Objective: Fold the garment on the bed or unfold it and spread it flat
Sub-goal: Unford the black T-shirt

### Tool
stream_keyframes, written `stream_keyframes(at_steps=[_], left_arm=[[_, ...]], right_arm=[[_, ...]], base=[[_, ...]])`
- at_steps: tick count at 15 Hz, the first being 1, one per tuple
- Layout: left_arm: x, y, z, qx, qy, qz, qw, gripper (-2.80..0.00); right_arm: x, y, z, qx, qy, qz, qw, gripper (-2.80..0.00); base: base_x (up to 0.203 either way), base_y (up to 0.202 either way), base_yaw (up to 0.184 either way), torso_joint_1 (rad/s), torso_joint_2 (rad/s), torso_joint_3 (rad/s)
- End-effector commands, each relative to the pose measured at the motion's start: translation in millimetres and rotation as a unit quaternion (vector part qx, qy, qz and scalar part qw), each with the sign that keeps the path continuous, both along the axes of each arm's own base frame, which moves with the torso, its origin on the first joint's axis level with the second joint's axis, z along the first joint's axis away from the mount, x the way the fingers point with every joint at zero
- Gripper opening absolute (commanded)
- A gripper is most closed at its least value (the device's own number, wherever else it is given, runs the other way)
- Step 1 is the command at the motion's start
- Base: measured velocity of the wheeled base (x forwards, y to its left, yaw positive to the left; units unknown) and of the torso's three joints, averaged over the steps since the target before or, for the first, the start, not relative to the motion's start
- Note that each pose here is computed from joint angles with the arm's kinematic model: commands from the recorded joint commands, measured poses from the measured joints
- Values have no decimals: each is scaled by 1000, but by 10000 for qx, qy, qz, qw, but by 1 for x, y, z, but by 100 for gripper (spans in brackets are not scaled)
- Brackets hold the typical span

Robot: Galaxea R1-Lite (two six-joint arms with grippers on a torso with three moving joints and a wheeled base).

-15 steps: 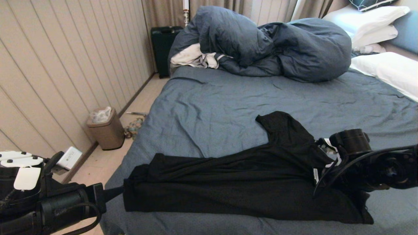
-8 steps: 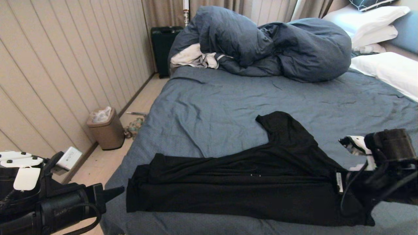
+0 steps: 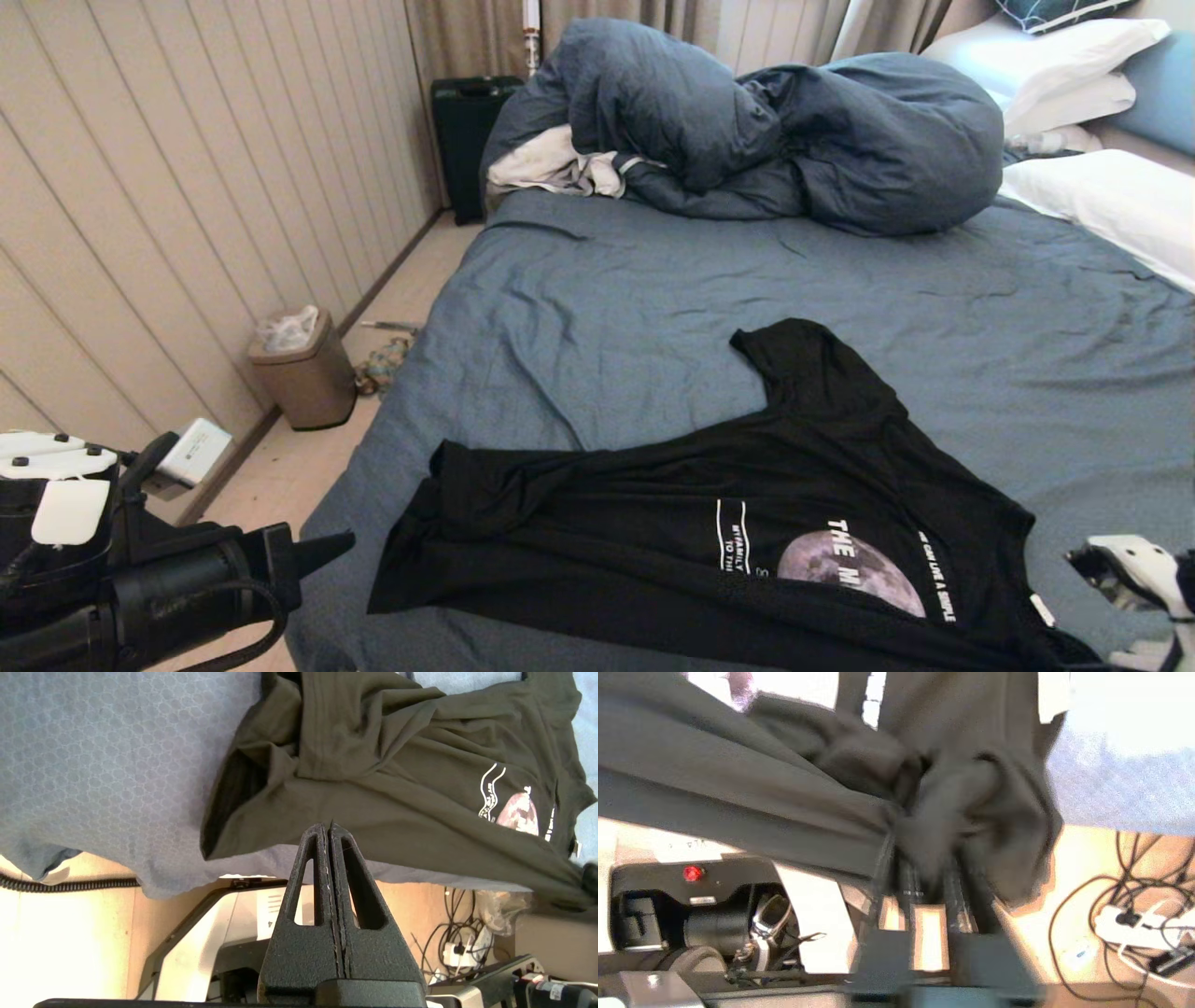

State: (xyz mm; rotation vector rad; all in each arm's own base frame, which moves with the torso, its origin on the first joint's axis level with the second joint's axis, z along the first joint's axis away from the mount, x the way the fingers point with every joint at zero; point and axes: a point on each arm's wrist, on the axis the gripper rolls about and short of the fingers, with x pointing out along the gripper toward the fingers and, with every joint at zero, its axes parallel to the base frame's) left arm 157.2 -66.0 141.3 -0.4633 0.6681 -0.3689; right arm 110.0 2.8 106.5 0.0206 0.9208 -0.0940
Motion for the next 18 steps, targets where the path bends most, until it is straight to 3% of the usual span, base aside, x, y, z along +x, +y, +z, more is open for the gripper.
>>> stream_keyframes(at_steps=[1, 11, 15, 18], left_arm=[[0, 0, 0, -24, -2, 7, 10000, -280], [0, 0, 1, -36, -32, 7, 10000, -280], [-1, 0, 1, -39, -37, 7, 10000, -280], [0, 0, 3, -47, -69, 21, 10000, -280]], right_arm=[[-8, 0, -2, 6, -58, 11, 10000, 0], [-41, 2, 17, 59, -948, 412, 9946, 0], [-29, 4, 42, 148, -1246, 493, 9909, 0], [-11, 6, 51, 207, -1157, 477, 9919, 0]], base=[[0, 0, 0, 0, 0, 0], [0, 0, 0, 0, 0, 0], [0, 0, 0, 0, 0, 0], [0, 0, 0, 0, 0, 0]])
